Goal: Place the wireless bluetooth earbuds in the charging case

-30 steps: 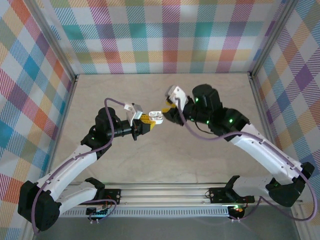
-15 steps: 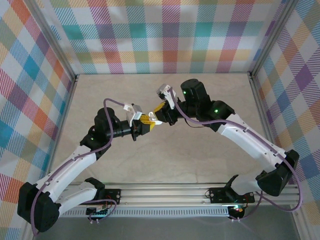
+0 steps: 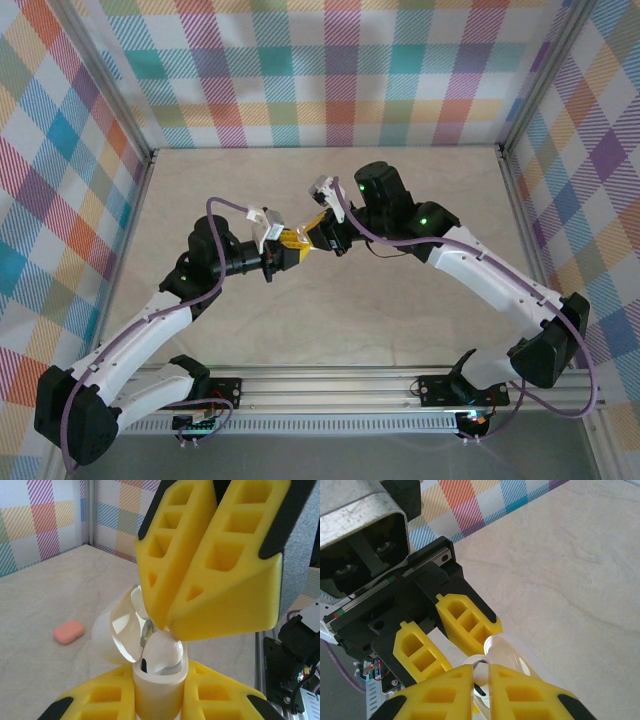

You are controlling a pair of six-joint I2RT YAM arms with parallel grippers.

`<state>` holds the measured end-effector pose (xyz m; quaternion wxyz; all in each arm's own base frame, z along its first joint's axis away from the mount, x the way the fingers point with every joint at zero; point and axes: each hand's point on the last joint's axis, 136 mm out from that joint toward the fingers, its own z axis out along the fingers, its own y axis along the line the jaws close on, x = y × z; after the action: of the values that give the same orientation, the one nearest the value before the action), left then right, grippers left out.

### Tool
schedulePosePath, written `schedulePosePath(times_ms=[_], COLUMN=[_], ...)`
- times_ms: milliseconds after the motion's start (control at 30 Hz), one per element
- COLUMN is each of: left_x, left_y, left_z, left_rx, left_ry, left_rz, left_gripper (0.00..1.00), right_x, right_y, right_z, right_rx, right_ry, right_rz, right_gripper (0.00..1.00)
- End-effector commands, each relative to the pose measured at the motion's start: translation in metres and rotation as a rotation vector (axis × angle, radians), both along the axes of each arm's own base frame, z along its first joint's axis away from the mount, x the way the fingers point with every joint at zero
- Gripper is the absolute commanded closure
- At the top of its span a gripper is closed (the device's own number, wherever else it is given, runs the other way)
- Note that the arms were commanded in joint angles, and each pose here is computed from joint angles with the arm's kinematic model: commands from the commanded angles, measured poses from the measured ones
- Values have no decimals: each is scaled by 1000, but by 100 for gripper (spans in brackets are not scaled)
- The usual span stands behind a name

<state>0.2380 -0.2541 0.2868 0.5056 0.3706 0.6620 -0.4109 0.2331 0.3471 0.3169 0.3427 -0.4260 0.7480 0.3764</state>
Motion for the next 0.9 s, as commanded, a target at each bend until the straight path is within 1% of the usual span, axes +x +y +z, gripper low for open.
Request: schedulePosePath(times_ms=[0,133,300,433,600,767,867], left_x=[-4,-4,-5,-6,-6,-8,-9], left_y=[-1,-1,0,-1,-4,-7,-9], left_z=[15,13,12,14,18,22,24], left_rx=[-18,-15,-13,-15,-19,-25,-32], left_ry=[-66,-62,-58,-68,-82,-86,-90], left_rz=[-13,-13,-13,-19,-41,-68,-85], left_gripper=[100,100,100,100,100,100,100], right_x=[-6,-1,16,35,48,60,63], right_y=[1,-4,-20,-31,-37,-44,-44], right_z=[-1,8,25,20,6,-11,-19], right_rx=[4,9,47,26,-5,31,71], right_ry=[18,-5,-2,6,81,220,325], right_rz=[24,-13,-90,-165,-203,-235,-207], right_gripper=[83,82,81,80,78,78,77])
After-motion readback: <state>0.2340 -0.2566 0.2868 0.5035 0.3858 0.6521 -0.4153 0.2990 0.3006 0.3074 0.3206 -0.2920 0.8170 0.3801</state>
